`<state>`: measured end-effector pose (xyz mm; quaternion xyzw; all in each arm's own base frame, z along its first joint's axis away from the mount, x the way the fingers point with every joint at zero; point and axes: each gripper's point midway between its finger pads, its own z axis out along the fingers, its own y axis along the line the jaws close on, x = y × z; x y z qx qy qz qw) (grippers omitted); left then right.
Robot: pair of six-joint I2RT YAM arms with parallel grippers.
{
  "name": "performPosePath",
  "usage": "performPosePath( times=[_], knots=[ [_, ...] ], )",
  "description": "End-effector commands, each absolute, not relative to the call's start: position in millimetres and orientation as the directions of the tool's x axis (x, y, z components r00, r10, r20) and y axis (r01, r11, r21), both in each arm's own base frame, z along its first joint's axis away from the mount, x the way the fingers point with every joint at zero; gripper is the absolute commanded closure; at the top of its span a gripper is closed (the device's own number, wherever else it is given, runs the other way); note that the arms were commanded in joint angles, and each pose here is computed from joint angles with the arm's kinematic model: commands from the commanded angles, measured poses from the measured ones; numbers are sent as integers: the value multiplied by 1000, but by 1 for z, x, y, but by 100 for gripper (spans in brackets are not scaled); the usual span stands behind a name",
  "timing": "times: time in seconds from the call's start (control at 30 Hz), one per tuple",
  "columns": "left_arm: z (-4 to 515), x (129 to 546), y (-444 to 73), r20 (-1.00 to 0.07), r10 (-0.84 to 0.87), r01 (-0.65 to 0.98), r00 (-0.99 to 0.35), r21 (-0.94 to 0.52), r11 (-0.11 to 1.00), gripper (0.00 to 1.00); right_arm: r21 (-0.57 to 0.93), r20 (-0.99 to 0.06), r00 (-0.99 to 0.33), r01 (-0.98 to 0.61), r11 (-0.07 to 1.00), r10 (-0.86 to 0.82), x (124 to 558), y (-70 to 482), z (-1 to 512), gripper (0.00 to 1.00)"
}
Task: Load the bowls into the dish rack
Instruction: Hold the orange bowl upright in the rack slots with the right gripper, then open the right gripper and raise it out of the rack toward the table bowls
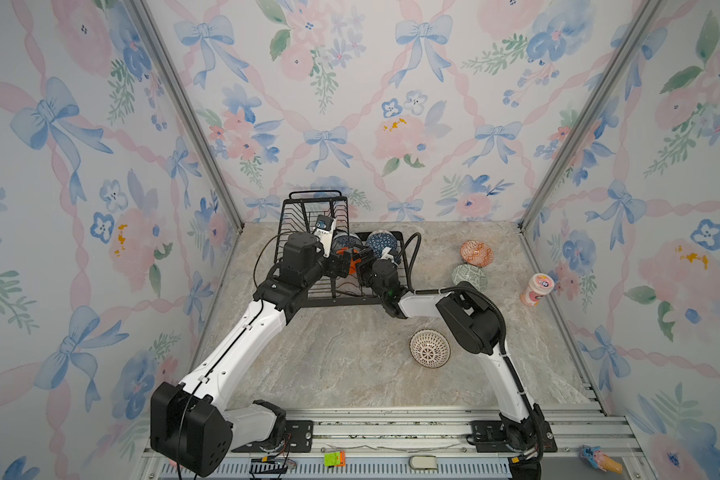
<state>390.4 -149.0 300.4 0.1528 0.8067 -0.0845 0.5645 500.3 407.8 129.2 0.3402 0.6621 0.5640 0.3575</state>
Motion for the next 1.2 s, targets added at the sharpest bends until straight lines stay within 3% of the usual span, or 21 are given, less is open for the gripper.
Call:
performPosePath(
  times=[0.0,0.17,0.33,0.5,0.67,0.87,1.17],
  knots=[
    [295,386,-144,-930,142,328,-338,25,944,2,995,-85,-504,-1,97,860,500,392,165,3],
    [301,384,-140,-936,132,314,-326,25,949,2,992,-117,-516,-19,125,849,493,370,187,3],
    [304,382,-140,-940,123,312,-318,19,950,2,970,-210,-558,-18,241,803,483,350,207,3],
    [313,379,-138,-952,104,308,-286,11,951,2,877,-423,-564,-59,476,709,463,316,233,3],
    [325,374,-136,-970,62,300,-237,-13,954,2,647,-632,-590,-44,761,503,445,262,229,3],
    [349,369,-136,-980,1,294,-198,-58,954,2,485,-613,-718,-13,874,329,434,217,183,0],
    [357,340,-164,-971,-113,337,-211,-180,924,2,357,-576,-802,-76,931,155,426,215,143,23]
  ],
)
